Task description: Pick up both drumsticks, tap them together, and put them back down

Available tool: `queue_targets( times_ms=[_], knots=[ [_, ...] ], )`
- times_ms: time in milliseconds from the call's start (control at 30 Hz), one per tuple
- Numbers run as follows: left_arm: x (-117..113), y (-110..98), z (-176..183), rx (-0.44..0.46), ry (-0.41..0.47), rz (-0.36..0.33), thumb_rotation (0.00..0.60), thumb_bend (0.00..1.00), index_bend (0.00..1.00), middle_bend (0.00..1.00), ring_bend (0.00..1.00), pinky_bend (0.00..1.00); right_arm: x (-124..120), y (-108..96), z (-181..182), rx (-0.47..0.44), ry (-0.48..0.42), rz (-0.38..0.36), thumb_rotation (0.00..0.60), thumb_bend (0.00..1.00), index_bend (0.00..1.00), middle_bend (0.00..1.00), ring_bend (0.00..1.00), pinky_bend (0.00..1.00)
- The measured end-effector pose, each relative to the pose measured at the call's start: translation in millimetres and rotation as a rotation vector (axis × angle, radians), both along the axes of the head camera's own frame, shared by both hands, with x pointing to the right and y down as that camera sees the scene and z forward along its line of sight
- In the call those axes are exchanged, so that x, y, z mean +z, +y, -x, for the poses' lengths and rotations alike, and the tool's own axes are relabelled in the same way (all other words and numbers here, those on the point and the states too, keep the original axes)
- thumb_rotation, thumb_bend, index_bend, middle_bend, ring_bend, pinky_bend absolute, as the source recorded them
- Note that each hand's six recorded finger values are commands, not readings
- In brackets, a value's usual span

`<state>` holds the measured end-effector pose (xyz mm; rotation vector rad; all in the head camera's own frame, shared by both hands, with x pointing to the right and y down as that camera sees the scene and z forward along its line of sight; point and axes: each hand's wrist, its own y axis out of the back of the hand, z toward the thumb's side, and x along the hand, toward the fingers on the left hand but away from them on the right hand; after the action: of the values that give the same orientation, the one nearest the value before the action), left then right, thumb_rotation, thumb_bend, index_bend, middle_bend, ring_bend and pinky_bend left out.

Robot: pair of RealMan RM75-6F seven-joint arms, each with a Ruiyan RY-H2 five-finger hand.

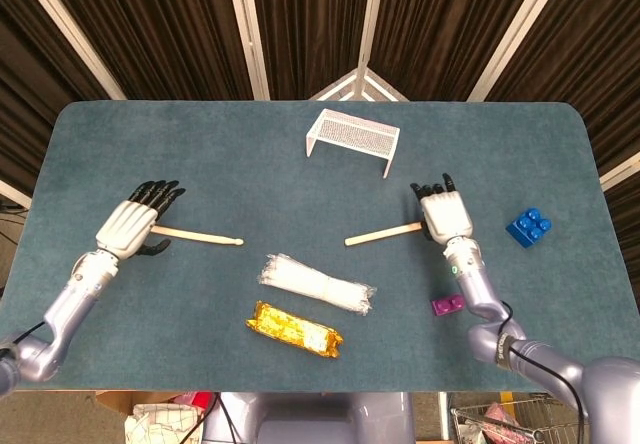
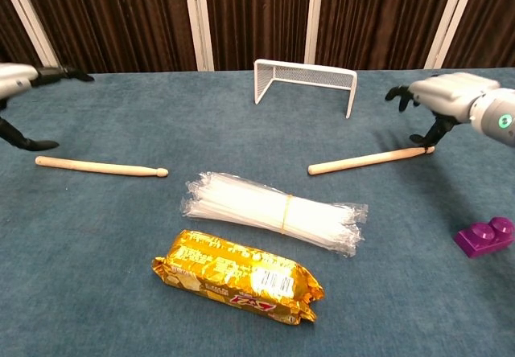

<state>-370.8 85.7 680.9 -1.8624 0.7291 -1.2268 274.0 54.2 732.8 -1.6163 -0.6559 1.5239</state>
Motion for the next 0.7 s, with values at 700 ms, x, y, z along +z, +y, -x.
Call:
queue_targets(
  times_ms=[700],
  knots=[
    [-141, 100, 90, -0.097, -0.23, -0.099, 0.6, 0.33, 0.03, 0.0, 0.0, 0.0, -129, 68, -98, 0.126, -0.264, -0.216, 0.6, 0.35, 0.05, 0.11, 0.11, 0.0]
  ],
)
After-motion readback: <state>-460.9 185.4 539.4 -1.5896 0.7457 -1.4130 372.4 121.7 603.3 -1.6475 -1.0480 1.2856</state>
